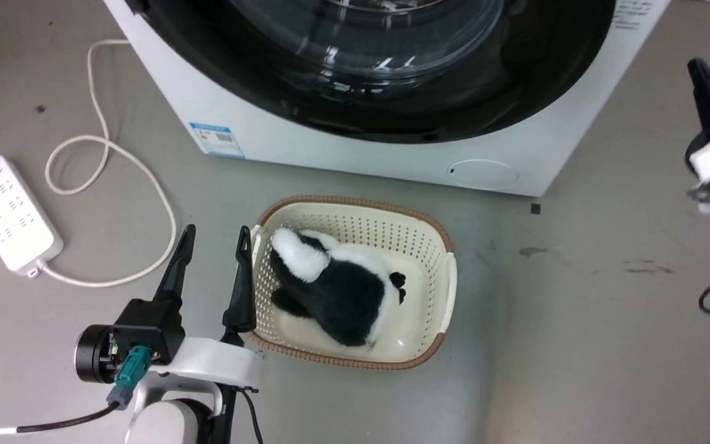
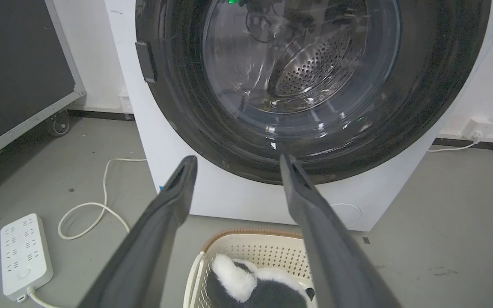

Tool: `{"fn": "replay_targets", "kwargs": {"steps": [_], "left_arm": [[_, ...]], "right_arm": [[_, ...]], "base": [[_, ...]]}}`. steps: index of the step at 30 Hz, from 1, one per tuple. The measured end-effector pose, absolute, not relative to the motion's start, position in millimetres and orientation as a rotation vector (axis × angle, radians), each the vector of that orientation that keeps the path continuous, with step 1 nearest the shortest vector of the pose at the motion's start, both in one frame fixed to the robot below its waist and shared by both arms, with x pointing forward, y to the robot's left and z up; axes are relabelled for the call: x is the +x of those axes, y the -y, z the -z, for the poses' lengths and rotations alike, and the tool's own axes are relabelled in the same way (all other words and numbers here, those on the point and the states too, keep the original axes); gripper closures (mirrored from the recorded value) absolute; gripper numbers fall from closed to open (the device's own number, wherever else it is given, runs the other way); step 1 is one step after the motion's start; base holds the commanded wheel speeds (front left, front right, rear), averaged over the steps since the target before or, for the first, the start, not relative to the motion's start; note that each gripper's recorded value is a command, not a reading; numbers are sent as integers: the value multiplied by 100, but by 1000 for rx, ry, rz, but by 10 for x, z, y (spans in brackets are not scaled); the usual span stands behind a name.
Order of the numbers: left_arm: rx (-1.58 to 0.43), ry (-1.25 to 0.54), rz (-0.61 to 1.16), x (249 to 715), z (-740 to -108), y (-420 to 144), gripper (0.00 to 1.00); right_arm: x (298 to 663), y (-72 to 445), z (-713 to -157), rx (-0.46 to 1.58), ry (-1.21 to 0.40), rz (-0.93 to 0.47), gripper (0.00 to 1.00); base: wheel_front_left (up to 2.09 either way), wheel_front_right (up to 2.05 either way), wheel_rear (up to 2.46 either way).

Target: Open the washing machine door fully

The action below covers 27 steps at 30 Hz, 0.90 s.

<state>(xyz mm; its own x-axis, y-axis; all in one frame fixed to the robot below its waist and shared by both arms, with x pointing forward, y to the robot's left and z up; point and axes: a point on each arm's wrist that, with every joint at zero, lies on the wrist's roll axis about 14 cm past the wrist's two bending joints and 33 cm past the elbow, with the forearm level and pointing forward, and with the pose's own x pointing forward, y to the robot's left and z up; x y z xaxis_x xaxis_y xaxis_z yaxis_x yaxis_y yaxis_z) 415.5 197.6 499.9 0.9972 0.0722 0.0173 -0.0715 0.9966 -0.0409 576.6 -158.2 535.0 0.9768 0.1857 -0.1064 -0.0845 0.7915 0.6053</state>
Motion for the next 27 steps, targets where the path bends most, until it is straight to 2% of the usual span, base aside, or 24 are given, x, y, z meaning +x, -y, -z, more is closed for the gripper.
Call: {"fn": "replay_targets", "kwargs": {"steps": [9,27], "left_arm": [[-44,7,-90,4195,-4914,-2027,0],[-41,-1,-121,4241,-4800,-2116,0]], "right_arm": [[6138,1446,-5132,807,-339,-168,100],[6661,1120,-5098,1099,-527,-269,100]], "base": [[0,0,0],[0,0,0]]}}
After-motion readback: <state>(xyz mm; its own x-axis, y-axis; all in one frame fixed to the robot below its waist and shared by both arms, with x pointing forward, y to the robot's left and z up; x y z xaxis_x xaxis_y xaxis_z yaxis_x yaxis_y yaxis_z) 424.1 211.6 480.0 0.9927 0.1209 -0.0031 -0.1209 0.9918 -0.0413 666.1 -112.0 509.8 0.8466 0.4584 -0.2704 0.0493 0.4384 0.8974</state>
